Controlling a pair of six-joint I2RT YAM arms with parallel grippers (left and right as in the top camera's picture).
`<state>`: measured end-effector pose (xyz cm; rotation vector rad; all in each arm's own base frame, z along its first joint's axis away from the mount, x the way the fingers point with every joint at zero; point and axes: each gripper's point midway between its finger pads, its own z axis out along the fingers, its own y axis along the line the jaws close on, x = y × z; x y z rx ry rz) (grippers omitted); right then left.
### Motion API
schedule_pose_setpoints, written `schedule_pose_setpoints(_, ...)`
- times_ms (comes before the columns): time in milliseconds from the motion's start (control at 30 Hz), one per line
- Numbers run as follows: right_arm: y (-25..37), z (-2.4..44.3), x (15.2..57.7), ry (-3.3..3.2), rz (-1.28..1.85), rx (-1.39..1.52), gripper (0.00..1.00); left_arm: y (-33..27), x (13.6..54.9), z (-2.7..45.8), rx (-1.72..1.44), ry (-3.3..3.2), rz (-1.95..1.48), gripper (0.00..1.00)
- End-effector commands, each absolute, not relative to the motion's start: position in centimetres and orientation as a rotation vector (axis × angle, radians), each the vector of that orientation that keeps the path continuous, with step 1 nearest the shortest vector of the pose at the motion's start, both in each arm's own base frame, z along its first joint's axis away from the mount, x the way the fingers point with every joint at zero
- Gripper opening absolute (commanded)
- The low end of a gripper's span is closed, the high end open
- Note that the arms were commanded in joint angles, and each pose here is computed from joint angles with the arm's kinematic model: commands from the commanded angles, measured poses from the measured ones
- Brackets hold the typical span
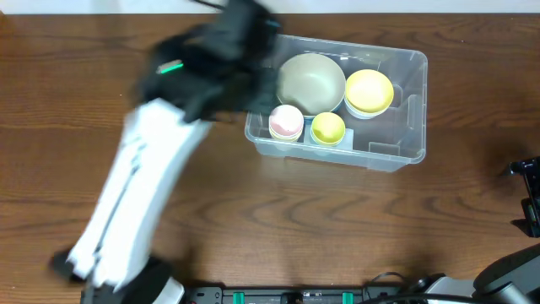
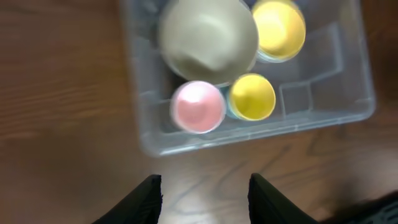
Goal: Pack container
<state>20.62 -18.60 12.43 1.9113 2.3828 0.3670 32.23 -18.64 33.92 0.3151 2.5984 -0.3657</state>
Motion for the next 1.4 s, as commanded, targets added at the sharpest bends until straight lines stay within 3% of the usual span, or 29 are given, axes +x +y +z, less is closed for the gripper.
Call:
schedule_pose_setpoints(0, -18.6, 12.9, 20.6, 2.355, 0.366, 1.920, 0.99, -14.9, 29.5, 36.8, 0.247, 2.556, -0.343, 0.52)
schedule_pose_setpoints(33, -18.6, 12.9, 20.6, 2.355, 0.366, 1.920, 0.99, -13.8, 28.5, 37.3, 0.226, 2.555, -0.334, 0.57)
schedule_pose_setpoints(67, -18.6, 12.9, 20.6, 2.355, 0.366, 1.920, 0.99, -12.9, 27.6, 37.7, 0.208, 2.556, -0.318, 0.71)
schedule_pose_setpoints(167, -18.6, 12.9, 20.6, 2.355, 0.366, 1.919, 0.99, -10.8, 25.0, 38.3, 0.177, 2.565, -0.286, 0.98)
schedule_pose_setpoints(533, -18.6, 12.9, 20.6, 2.355, 0.366, 1.919, 0.99, -9.3, 21.3, 39.7, 0.167, 2.524, -0.304, 0.98)
schedule_pose_setpoints(833, -18.6, 12.9, 20.6, 2.355, 0.366, 1.919, 0.99, -9.3, 21.2, 39.8, 0.189, 2.519, -0.299, 0.98)
schedule_pose_setpoints(1067, -18.6, 12.9, 20.6, 2.355, 0.366, 1.920, 0.99, -10.1, 21.0, 38.2, 0.430, 2.544, -0.238, 0.98)
schedule_pose_setpoints(1367, -18.7, 12.9, 20.6, 2.354, 0.366, 1.920, 0.99, -10.5, 22.0, 37.0, 0.398, 2.364, -0.336, 0.98)
